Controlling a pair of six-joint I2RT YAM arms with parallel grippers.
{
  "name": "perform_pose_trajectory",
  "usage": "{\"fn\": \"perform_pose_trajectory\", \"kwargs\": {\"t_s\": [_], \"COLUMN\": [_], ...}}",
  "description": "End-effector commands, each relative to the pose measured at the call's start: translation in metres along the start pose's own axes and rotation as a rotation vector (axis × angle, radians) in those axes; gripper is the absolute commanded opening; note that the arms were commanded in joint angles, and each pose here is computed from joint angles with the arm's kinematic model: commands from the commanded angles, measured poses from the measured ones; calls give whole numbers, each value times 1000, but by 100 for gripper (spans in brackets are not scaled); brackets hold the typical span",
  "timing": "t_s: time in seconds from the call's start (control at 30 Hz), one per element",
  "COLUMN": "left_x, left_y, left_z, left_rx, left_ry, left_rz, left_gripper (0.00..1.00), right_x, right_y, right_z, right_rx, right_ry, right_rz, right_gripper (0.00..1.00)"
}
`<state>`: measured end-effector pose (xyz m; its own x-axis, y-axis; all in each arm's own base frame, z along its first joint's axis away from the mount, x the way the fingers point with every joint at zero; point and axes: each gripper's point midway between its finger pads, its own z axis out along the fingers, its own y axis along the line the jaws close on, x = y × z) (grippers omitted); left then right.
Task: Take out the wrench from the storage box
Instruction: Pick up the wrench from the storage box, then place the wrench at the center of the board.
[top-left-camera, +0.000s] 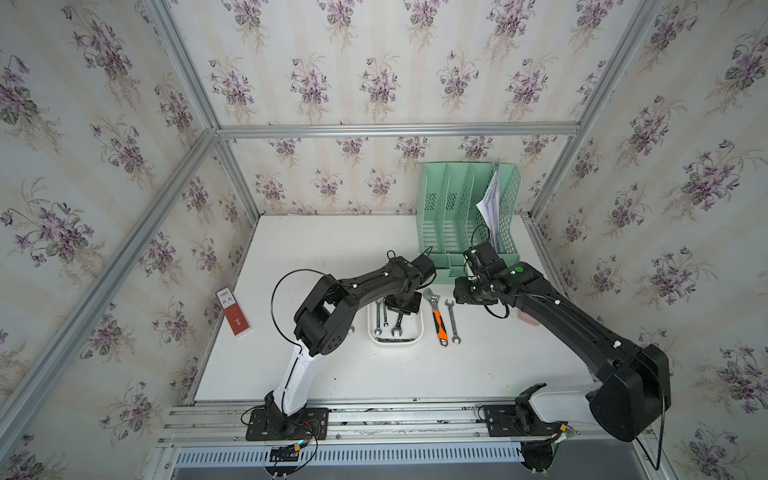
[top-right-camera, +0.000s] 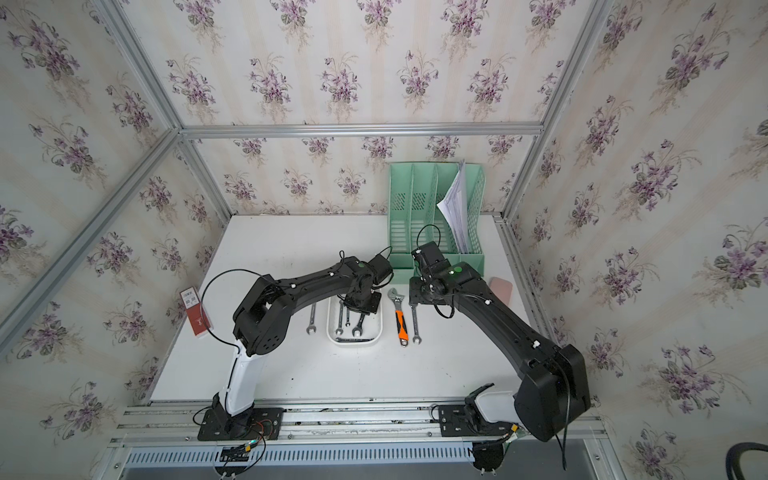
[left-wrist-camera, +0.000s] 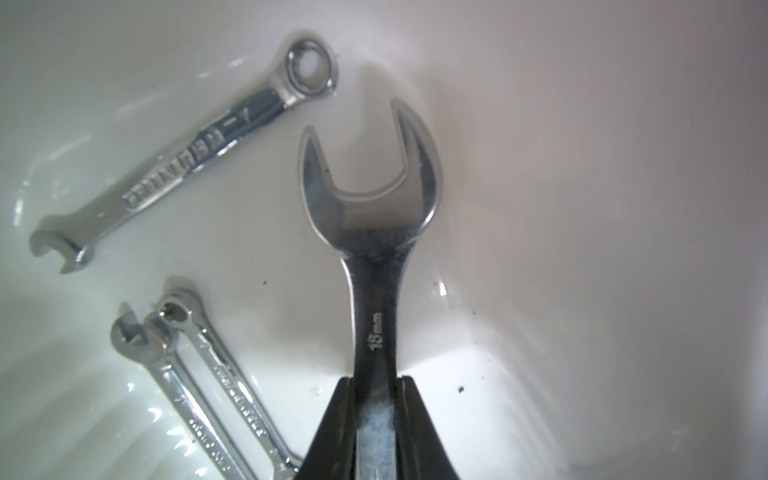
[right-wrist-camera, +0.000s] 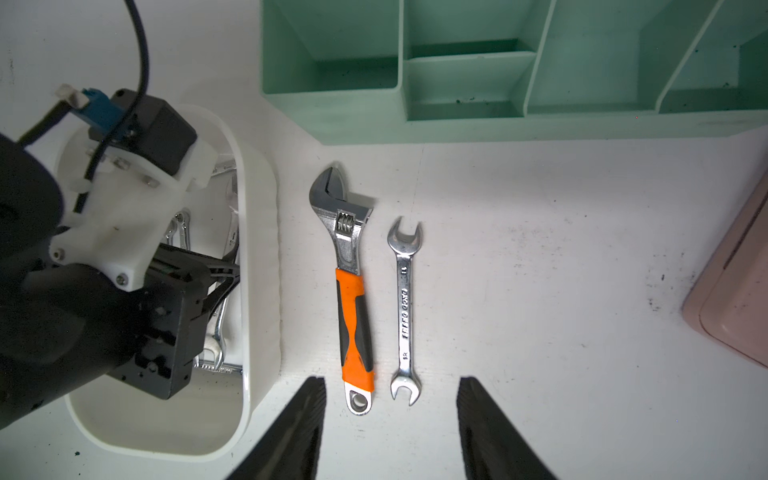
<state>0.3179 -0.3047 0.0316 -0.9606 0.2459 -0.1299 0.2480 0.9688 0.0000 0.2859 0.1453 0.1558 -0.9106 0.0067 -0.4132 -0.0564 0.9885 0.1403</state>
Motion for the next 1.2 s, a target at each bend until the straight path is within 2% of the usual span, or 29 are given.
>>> {"fn": "perform_pose_trajectory", "kwargs": {"t_s": [0.0, 0.4, 0.57, 0.73, 0.9, 1.03, 1.17], "left_x": [-2, -17, -22, -23, -17, -10, -4], "left_y": [4, 15, 34, 68, 107, 134, 147], "left_z": [-13, -62, -84, -101, -101, -84, -64], "left_rx": [-11, 1, -2, -24, -48, -73, -71], "left_ry": [-14, -90, -121, -148, -152, -131, -105], "left_rz": [4, -19, -52, -105, -172, -222, -254], "left_gripper": [17, 16, 16, 16, 16, 16, 16], "right_x": [-1, -2, -5, -7, -6, -6, -5], "right_y": [-1, 0, 2, 5, 6, 7, 6], "right_z": [-1, -3, -4, -5, -2, -1, -1], "right_rx": [7, 2, -5, -13, -18, -19, -17], "right_ry": [-1, -6, -8, -9, -1, 3, 4], "right_rz": [-1, -2, -4, -3, 0, 2, 2], "right_gripper": [56, 56, 56, 56, 56, 56, 56]}}
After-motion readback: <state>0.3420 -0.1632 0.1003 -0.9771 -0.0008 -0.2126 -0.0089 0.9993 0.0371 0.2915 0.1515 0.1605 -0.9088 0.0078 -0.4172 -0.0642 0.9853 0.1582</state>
